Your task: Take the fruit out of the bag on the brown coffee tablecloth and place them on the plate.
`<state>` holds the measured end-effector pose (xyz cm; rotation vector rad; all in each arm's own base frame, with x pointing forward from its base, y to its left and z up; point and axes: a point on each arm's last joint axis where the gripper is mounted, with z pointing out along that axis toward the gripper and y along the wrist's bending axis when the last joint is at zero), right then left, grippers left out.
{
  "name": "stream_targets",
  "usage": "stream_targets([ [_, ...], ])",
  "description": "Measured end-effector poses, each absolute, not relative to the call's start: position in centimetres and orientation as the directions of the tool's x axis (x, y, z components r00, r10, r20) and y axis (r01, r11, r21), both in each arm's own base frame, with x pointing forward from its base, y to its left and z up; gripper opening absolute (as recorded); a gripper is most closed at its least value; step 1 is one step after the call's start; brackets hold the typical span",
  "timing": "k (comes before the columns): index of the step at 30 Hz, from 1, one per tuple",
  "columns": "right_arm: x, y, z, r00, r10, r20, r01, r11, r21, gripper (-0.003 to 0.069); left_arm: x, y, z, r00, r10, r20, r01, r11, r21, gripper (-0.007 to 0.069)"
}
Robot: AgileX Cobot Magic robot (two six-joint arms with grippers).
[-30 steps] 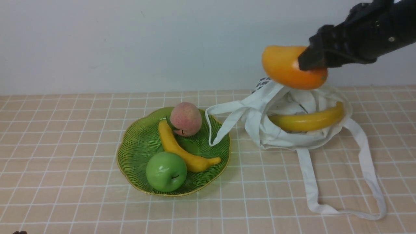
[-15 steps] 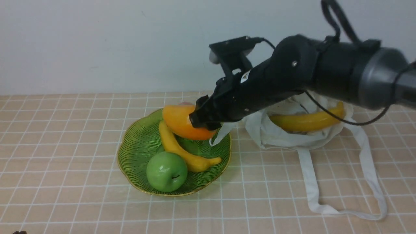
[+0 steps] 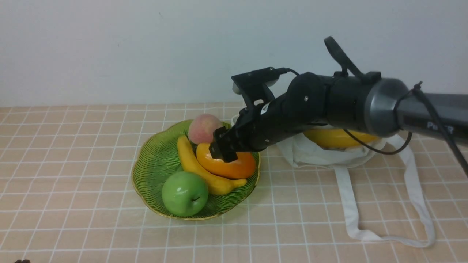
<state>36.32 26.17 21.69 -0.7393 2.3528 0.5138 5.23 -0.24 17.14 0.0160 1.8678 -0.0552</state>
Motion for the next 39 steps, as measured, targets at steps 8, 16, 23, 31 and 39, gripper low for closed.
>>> stream_targets([
  [8, 32.6, 22.2, 32.1, -0.570, -0.406, -0.715, -0.619, 0.784, 0.048, 0.0544, 5.2, -0.2, 17.1, -0.293, -0.017, -0.956, 0.039, 0.999, -0.030, -0.0008],
  [16, 23.2, 12.4, 44.8, -0.504, -0.205, -0.839, -0.353, 0.936, -0.017, 0.0062, 5.2, -0.2, 17.1, -0.293, -0.017, -0.956, 0.039, 0.999, -0.030, -0.0008],
  [23, 12.8, 4.5, 45.8, -0.265, -0.061, -0.962, -0.220, 0.976, -0.001, -0.0013, 5.2, -0.2, 17.1, -0.293, -0.017, -0.956, 0.039, 0.999, -0.030, -0.0008],
  [31, 4.8, 0.7, 38.4, 0.054, 0.117, -0.992, -0.330, 0.939, 0.093, -0.0014, 5.2, -0.2, 17.1, -0.293, -0.017, -0.956, 0.039, 0.999, -0.030, -0.0008],
  [39, 2.3, -0.3, 31.0, 0.131, 0.233, -0.963, -0.404, 0.900, 0.163, -0.0014, 5.2, -0.2, 17.1, -0.293, -0.017, -0.956, 0.039, 0.999, -0.030, -0.0008],
])
